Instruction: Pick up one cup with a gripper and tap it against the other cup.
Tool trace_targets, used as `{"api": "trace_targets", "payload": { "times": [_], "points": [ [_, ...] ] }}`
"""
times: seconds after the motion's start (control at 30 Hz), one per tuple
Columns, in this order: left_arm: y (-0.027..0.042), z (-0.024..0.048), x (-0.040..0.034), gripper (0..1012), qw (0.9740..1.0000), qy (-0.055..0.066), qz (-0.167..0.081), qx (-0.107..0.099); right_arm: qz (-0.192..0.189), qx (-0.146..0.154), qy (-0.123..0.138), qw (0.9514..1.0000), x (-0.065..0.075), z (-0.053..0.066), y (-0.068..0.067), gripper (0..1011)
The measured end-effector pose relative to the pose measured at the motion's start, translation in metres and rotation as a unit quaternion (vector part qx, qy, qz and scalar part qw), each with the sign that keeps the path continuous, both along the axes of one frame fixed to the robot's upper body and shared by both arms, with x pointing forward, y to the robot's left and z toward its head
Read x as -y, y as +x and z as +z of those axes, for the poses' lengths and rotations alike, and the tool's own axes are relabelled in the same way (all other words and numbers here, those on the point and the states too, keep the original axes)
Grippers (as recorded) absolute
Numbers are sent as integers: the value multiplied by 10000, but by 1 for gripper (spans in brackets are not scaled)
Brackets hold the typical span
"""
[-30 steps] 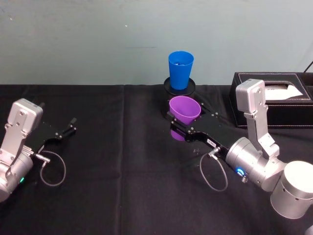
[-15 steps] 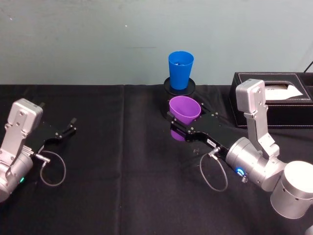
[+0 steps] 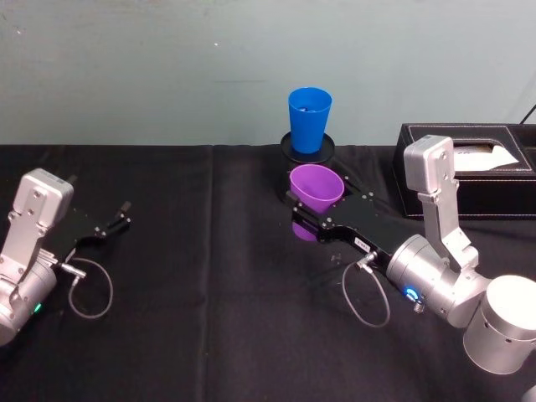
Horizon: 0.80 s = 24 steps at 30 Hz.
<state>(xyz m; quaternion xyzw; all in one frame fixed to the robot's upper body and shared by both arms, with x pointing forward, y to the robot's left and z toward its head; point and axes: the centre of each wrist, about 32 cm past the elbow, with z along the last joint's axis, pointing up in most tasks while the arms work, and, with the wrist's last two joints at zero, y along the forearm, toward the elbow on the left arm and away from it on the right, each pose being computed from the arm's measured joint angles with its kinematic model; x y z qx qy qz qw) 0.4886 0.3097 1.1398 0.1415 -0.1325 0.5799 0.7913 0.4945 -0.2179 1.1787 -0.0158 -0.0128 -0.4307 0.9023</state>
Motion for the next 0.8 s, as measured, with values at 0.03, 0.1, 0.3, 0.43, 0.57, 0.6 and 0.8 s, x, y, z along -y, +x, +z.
{"api": "trace_targets", "payload": {
  "times": [0.03,0.1,0.3,0.43,0.57,0.6,0.8],
  "points": [
    [0,0,0,1000,10000,0,0,0,0,0,0,10000,0,0,0,723],
    [0,0,0,1000,10000,0,0,0,0,0,0,10000,0,0,0,723],
    [0,0,0,1000,10000,0,0,0,0,0,0,10000,0,0,0,723],
    [0,0,0,1000,10000,0,0,0,0,0,0,10000,0,0,0,723],
    [0,0,0,1000,10000,0,0,0,0,0,0,10000,0,0,0,723],
    [0,0,0,1000,10000,0,0,0,0,0,0,10000,0,0,0,723],
    [0,0,0,1000,10000,0,0,0,0,0,0,10000,0,0,0,723]
  ]
}}
